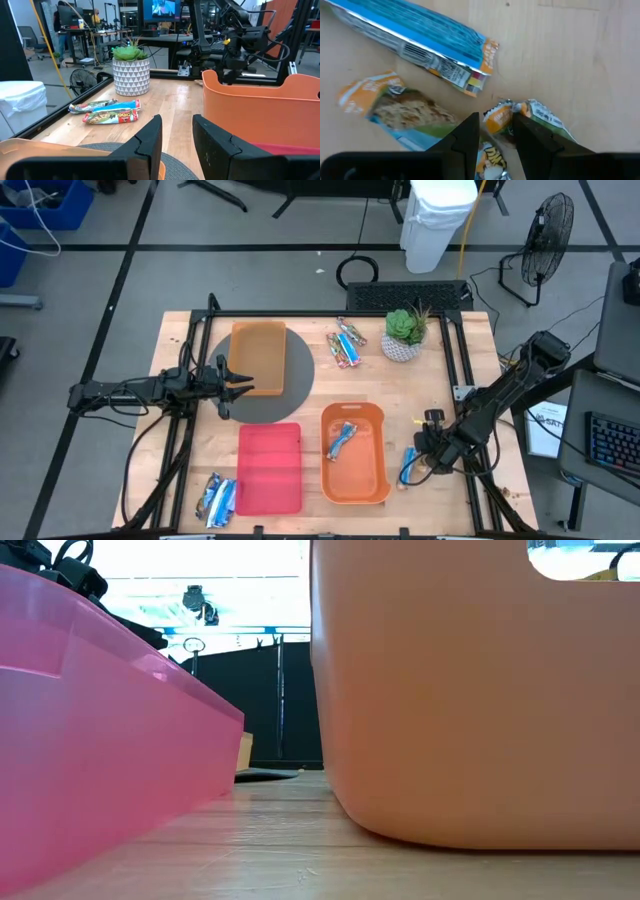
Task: Pick and place Granola Bars by type
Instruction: Put the yellow granola bar into the orange bin
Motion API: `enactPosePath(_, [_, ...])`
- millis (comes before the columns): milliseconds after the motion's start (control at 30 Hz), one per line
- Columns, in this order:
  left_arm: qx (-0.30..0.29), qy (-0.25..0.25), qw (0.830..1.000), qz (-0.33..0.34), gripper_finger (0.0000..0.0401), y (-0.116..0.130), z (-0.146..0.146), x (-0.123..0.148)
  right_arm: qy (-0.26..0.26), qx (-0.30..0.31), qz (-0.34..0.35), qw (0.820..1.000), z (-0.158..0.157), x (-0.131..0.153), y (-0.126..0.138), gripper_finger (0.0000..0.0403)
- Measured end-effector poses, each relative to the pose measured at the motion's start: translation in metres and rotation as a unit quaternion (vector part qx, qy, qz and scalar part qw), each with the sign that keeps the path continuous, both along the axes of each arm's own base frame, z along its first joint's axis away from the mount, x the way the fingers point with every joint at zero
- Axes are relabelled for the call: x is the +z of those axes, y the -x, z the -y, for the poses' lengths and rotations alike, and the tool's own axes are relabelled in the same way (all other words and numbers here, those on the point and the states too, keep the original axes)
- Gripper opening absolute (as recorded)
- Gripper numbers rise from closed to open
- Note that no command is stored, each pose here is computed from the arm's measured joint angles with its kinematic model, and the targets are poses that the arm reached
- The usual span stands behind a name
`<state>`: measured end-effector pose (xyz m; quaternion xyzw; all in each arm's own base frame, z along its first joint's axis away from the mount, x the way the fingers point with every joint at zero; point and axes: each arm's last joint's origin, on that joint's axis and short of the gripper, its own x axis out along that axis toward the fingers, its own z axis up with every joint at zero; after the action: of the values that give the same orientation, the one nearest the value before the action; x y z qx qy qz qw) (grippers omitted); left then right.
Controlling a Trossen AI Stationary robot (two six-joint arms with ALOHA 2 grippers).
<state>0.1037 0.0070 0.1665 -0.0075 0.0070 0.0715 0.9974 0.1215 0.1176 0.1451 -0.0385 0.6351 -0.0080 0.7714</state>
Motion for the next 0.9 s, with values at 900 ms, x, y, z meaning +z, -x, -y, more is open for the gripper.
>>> enactPosePath(900, [0.000,0.000,1.000,0.000,0.0113,0.000,0.000,0.000,0.082,-0.005,0.104,0.991,-0.003,0.030,-0.014,0.0003])
